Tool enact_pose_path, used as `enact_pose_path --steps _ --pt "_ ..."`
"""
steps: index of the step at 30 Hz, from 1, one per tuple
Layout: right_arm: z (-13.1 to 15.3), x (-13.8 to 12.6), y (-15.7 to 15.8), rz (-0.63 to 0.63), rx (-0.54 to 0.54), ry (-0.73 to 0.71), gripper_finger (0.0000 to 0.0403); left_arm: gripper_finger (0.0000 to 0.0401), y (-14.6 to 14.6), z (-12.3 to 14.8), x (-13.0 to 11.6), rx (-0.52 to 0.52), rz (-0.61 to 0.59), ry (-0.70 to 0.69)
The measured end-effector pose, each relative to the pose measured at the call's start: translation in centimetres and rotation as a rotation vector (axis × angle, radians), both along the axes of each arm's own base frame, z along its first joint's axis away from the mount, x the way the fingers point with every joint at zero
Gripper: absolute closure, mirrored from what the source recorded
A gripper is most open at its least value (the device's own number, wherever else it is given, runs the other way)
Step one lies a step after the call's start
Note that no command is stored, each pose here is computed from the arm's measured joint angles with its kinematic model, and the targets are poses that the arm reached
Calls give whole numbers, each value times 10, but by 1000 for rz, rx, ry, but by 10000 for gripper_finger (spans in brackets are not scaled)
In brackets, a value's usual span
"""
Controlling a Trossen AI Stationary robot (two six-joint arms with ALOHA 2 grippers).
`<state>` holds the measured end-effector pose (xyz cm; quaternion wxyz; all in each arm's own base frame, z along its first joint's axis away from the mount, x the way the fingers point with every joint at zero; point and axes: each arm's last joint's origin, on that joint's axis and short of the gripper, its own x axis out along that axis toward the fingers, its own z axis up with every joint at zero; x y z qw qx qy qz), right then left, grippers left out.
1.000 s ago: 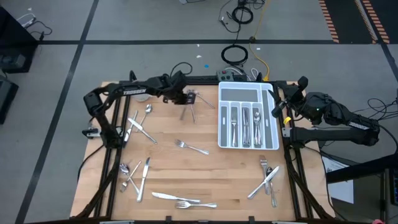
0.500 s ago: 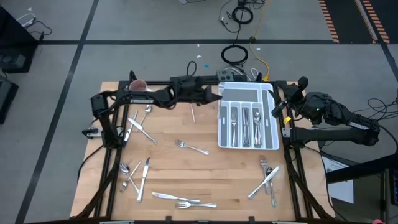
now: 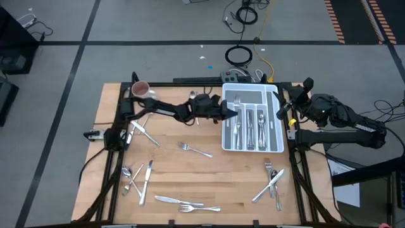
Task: Sort silverware
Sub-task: Put the silver fork into the silverware tray
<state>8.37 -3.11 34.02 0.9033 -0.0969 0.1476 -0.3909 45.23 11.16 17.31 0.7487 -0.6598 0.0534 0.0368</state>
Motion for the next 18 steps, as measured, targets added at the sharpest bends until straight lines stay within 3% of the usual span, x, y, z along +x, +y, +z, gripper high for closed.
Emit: enact_pose_path --steps 5,11,18 --pt "0 0 0 0 0 1 229 401 -2 -19 16 -35 -21 27" --pt "0 0 0 1 -2 3 229 401 0 -14 27 -24 -24 -12" --pt "0 0 0 1 -2 4 229 401 0 -26 25 -50 -15 99"
